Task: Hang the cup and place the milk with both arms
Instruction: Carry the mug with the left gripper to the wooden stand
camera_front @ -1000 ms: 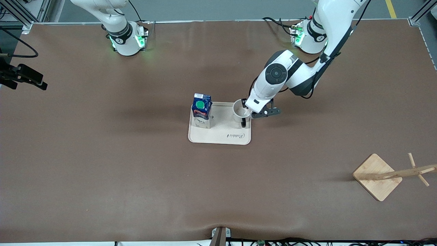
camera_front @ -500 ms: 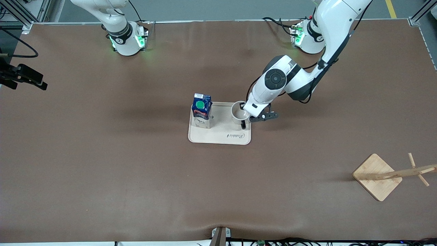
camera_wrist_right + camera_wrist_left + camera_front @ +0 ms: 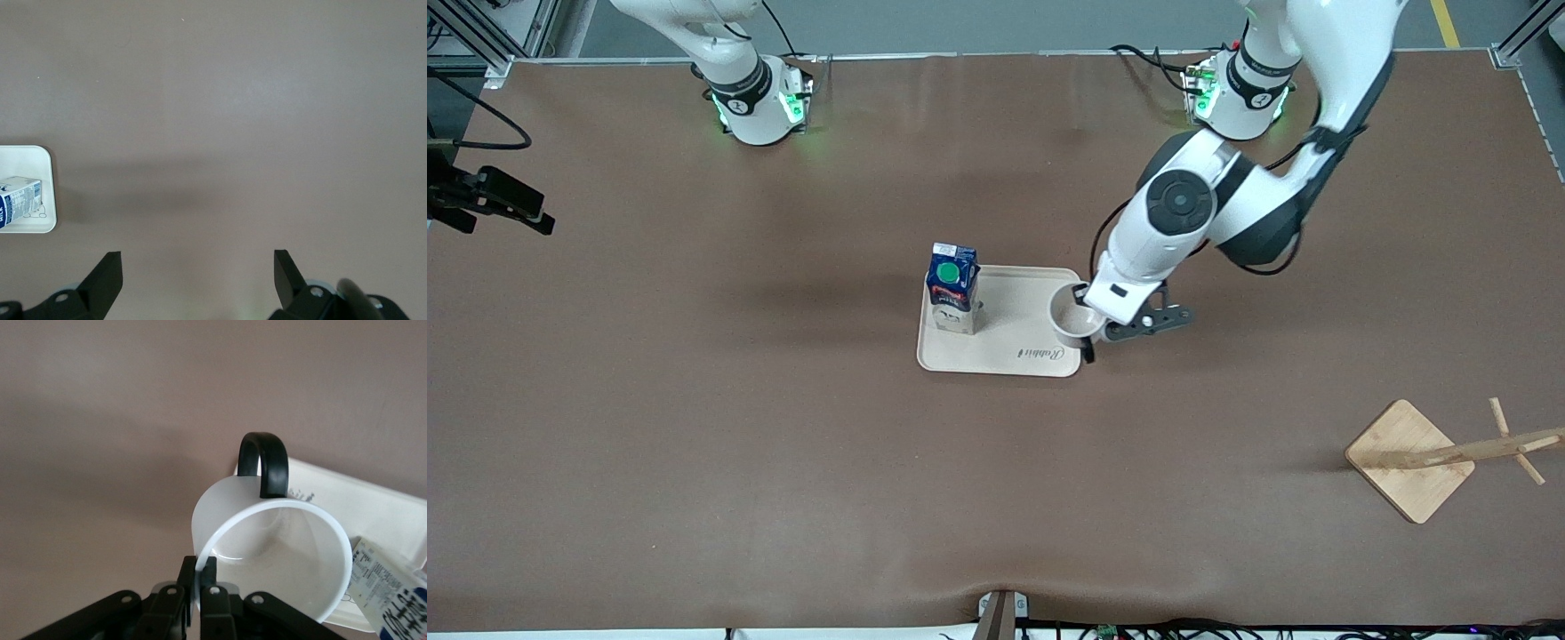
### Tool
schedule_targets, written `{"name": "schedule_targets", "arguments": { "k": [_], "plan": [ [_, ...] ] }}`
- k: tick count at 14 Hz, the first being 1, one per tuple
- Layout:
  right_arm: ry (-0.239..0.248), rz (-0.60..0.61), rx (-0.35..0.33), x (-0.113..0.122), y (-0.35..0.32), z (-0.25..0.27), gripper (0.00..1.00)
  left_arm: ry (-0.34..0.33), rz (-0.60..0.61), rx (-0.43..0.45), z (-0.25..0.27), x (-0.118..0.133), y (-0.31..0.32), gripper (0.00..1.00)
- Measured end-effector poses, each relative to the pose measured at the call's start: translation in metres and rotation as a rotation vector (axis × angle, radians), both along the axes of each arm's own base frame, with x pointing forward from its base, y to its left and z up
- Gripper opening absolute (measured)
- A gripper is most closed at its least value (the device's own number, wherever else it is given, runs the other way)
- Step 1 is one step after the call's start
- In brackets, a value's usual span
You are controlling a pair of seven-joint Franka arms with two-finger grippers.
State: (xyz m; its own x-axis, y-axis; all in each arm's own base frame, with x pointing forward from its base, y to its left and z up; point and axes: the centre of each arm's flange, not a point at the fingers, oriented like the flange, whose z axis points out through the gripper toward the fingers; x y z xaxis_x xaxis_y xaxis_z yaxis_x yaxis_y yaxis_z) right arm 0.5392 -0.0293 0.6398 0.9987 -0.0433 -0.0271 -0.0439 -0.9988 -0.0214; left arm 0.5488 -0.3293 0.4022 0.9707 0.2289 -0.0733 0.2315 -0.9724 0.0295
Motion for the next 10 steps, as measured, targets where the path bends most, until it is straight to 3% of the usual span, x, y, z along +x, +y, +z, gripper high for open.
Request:
{"name": "schedule_targets", "arguments": {
  "k": [4,10],
  "plan": [
    [0.003,0.002,0.000,0.001,0.001,-0.002,1.00,-0.038,-0.035,0.018,0.084,0.053,0.104,0.06],
    [0.005,0.003,0.000,0.002,0.001,-0.003,1.00,-0.107,-0.082,0.012,0.117,0.095,0.269,0.06]
  ]
}}
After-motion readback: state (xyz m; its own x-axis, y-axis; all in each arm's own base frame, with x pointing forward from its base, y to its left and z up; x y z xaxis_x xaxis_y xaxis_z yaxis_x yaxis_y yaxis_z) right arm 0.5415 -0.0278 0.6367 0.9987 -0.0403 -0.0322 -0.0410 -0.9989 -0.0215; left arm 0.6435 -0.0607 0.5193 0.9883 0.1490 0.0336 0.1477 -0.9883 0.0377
